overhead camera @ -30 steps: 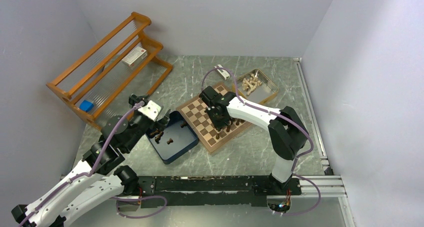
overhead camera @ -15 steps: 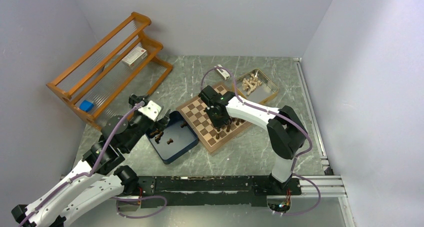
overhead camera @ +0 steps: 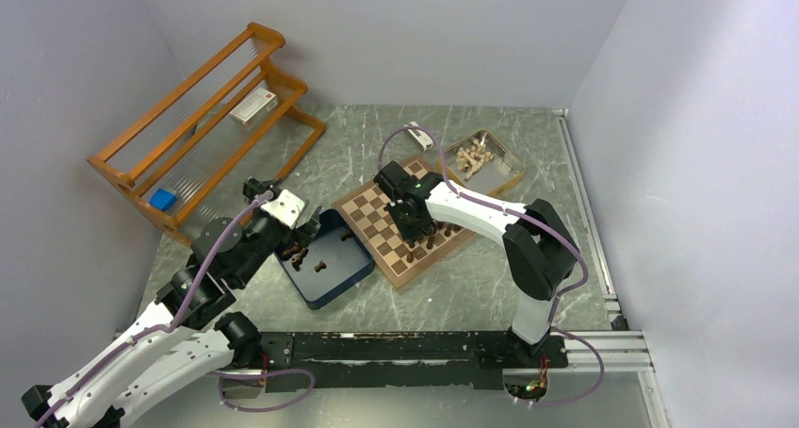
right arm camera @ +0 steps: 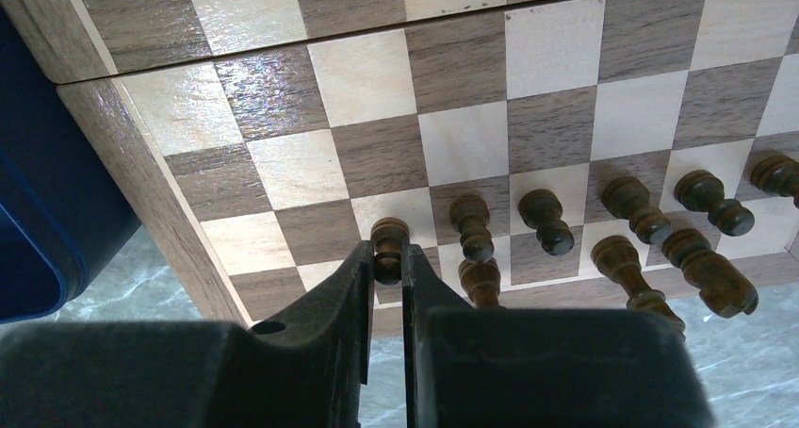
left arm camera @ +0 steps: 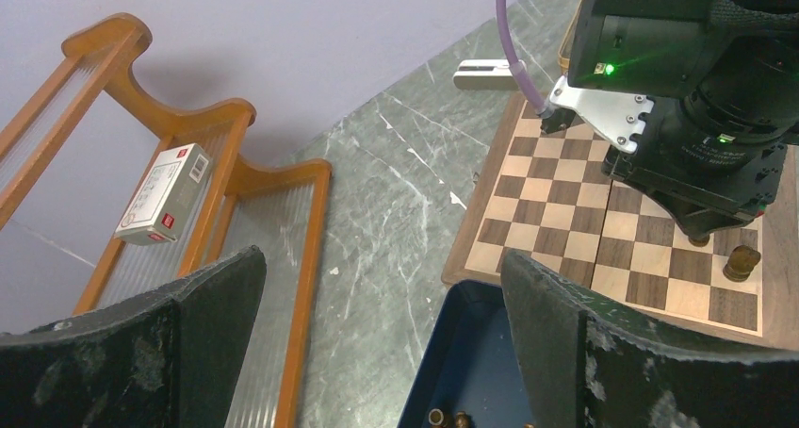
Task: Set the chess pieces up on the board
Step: Place the chess piece on the chessboard, then pick up the chess piece from the storage box.
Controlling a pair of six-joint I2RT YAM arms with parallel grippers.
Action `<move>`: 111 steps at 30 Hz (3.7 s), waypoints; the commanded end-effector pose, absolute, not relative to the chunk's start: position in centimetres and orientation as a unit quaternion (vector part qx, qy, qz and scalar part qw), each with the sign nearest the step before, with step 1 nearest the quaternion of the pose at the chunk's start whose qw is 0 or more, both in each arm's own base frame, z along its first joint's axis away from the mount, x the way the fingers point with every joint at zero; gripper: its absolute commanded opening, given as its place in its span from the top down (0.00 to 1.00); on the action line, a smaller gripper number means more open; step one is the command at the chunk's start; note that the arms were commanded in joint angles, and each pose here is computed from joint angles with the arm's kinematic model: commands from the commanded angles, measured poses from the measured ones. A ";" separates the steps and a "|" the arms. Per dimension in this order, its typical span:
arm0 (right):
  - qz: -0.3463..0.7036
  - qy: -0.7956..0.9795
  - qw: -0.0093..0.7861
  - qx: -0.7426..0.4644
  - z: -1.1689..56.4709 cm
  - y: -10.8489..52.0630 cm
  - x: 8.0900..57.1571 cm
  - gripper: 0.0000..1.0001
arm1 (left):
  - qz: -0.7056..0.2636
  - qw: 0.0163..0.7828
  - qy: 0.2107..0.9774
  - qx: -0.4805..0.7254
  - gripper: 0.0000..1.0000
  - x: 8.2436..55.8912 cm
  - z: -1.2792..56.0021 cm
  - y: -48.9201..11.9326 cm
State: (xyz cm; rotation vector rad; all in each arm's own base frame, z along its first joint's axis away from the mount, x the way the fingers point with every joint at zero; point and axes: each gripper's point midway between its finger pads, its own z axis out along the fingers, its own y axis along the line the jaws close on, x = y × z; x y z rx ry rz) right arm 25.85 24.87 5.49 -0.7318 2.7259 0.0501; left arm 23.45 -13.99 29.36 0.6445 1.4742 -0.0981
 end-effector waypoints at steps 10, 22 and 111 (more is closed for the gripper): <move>0.019 0.952 0.171 -0.255 5.9 25.4 26.4 0.76 | -0.042 0.688 0.662 0.295 0.00 23.4 29.0 -14.1; 0.033 0.947 0.206 -0.244 7.8 26.4 27.7 0.70 | -0.070 0.690 0.677 0.246 0.00 23.6 29.4 -14.2; 0.217 0.802 0.542 -0.126 26.1 21.2 25.0 0.58 | -0.055 0.107 0.987 0.108 0.76 21.2 1.1 -15.6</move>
